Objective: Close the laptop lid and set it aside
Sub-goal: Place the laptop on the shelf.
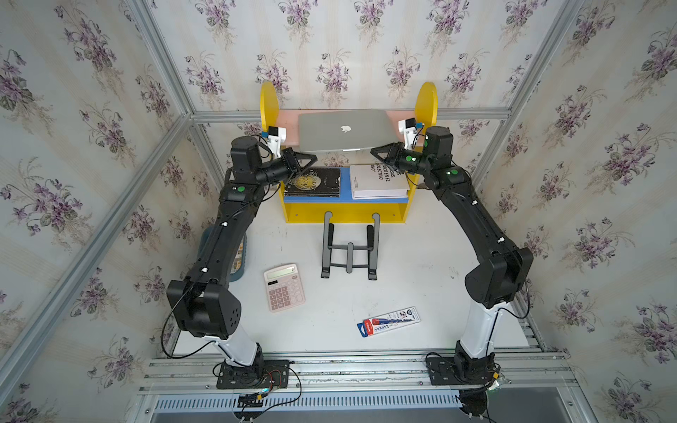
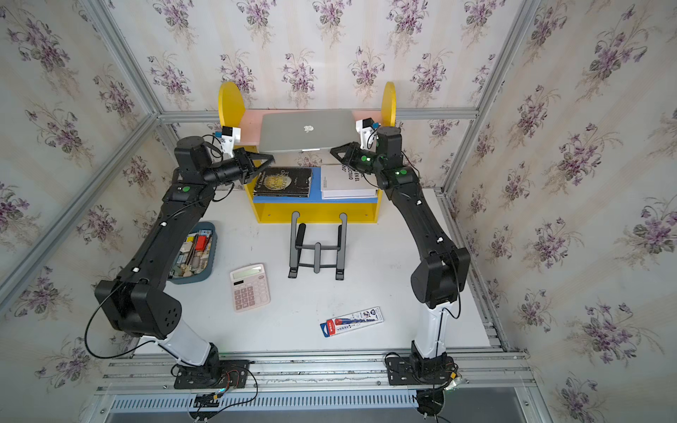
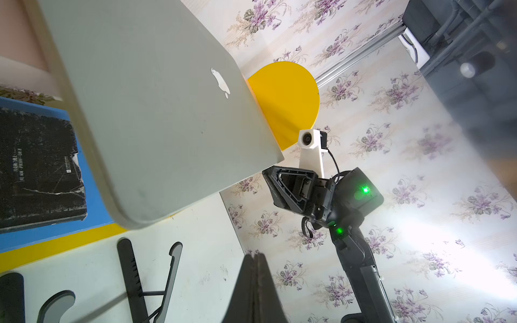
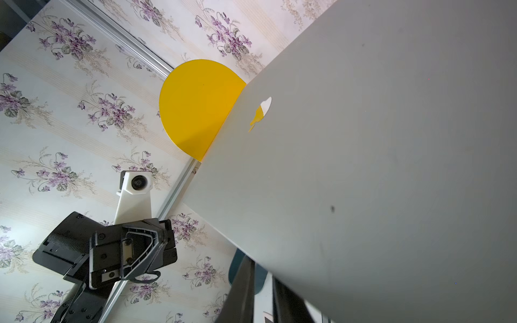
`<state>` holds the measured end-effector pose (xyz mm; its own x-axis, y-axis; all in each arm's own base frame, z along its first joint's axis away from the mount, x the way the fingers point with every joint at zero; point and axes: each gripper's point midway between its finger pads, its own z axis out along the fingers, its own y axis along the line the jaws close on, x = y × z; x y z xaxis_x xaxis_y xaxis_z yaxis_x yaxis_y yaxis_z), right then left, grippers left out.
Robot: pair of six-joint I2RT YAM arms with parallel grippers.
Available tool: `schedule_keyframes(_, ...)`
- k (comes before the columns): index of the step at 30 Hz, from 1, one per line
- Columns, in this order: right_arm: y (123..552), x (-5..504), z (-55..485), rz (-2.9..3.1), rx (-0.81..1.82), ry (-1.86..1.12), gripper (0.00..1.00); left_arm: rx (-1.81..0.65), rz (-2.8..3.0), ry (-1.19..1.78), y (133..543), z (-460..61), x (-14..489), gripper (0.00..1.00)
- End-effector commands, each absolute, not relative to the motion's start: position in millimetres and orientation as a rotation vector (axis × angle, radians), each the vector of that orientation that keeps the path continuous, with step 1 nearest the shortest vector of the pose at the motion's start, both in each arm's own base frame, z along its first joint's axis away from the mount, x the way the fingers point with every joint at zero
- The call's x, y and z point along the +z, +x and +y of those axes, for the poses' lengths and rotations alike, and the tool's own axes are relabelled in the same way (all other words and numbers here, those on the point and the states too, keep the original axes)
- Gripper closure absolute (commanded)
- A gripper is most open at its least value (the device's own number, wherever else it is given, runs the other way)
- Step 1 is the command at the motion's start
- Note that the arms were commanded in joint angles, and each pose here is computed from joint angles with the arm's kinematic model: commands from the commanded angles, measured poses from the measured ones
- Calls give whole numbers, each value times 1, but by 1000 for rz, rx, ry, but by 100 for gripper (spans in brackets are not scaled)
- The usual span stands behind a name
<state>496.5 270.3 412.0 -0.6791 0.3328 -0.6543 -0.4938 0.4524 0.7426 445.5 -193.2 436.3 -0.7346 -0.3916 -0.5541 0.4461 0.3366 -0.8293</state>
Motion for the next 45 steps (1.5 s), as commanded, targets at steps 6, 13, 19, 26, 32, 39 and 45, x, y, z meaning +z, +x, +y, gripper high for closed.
schedule_keyframes(6,499,420,272,1879,1313,-148,82,-1470,1906,93,460,-200,437,100)
schedule_keyframes(13,503,418,273,1883,1313,-145,82,-1457,1933,82,476,-202,431,100)
schedule_keyframes(19,506,419,274,1882,1317,-147,82,-1446,1944,63,490,-202,429,100)
schedule_keyframes(26,512,422,276,1879,1315,-148,82,-1434,1948,59,506,-202,433,100)
schedule_keyframes(32,519,422,277,1867,1319,-148,81,-1431,1952,45,519,-201,431,100)
schedule_keyframes(39,526,422,278,1863,1323,-146,80,-1433,1962,19,533,-201,419,100)
schedule_keyframes(45,530,425,275,1849,1326,-138,79,-1432,1958,10,541,-200,419,100)
